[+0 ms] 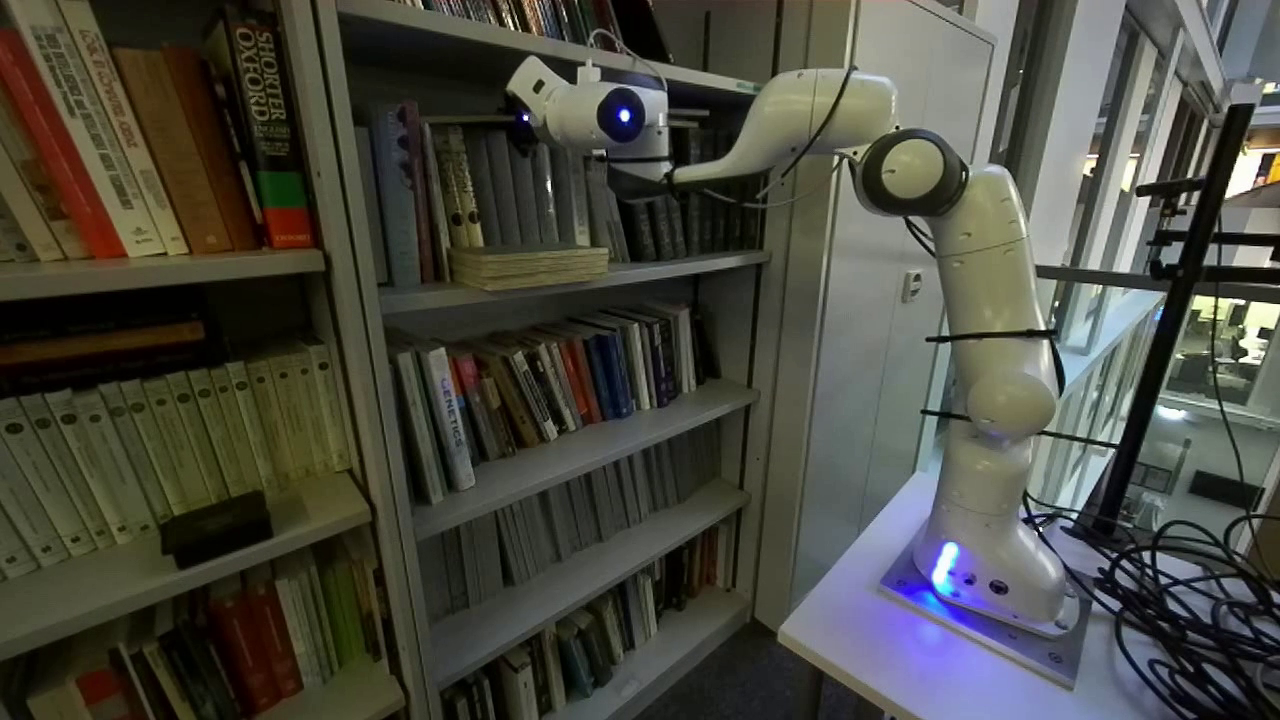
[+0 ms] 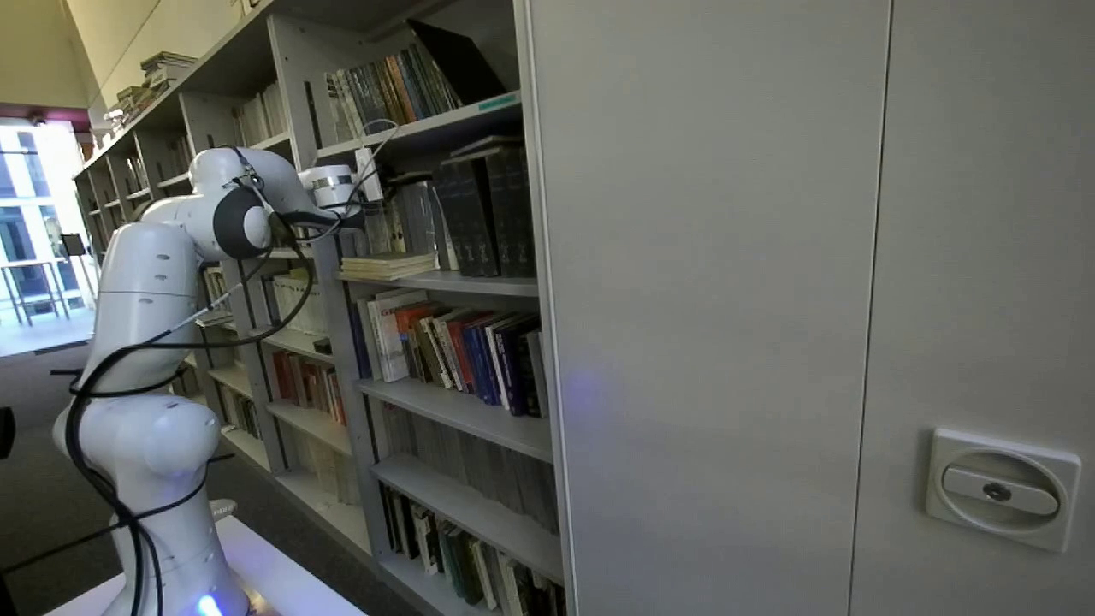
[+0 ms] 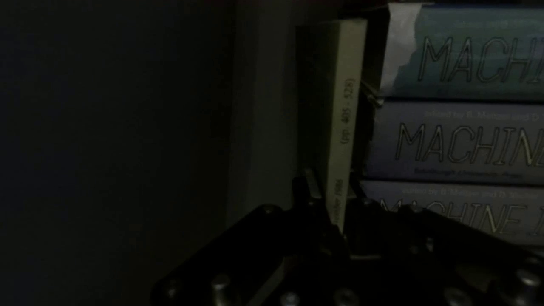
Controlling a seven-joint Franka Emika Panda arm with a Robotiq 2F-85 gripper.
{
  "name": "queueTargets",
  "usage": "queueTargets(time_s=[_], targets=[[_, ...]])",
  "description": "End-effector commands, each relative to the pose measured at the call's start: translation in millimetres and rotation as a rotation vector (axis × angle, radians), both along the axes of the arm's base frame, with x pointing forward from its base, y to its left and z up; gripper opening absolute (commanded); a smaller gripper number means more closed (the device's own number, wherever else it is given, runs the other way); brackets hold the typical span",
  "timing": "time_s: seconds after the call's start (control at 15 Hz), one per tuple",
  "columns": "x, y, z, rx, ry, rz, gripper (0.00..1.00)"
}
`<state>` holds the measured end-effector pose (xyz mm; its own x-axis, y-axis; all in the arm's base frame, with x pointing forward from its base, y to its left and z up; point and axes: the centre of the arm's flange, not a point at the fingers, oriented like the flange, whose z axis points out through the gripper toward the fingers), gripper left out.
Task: Put the book on top of the books on the shelf
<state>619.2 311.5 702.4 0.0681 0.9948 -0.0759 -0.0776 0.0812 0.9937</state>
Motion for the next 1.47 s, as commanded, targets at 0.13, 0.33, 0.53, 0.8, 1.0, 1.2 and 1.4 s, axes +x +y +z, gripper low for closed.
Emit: queueTargets(time_s=[0.13,0.33,0.53,0.8,1.0,1.2,1.4], targets=[[16,-3,21,0.005,0.007,-0.002,0.03],[18,-5,21,0.011,0.017,-0.013,0.03],[21,-9,21,0.014,0.025,-0.024,0.03],[24,-13,22,0.019,0.028,-0.034,0.03],[25,-13,21,0.022,0.031,-0.036,0.38],[19,-12,25,0.027,0.022,-0.031,0.60],[6,-9,24,0.031,0.021,-0.020,0.82]])
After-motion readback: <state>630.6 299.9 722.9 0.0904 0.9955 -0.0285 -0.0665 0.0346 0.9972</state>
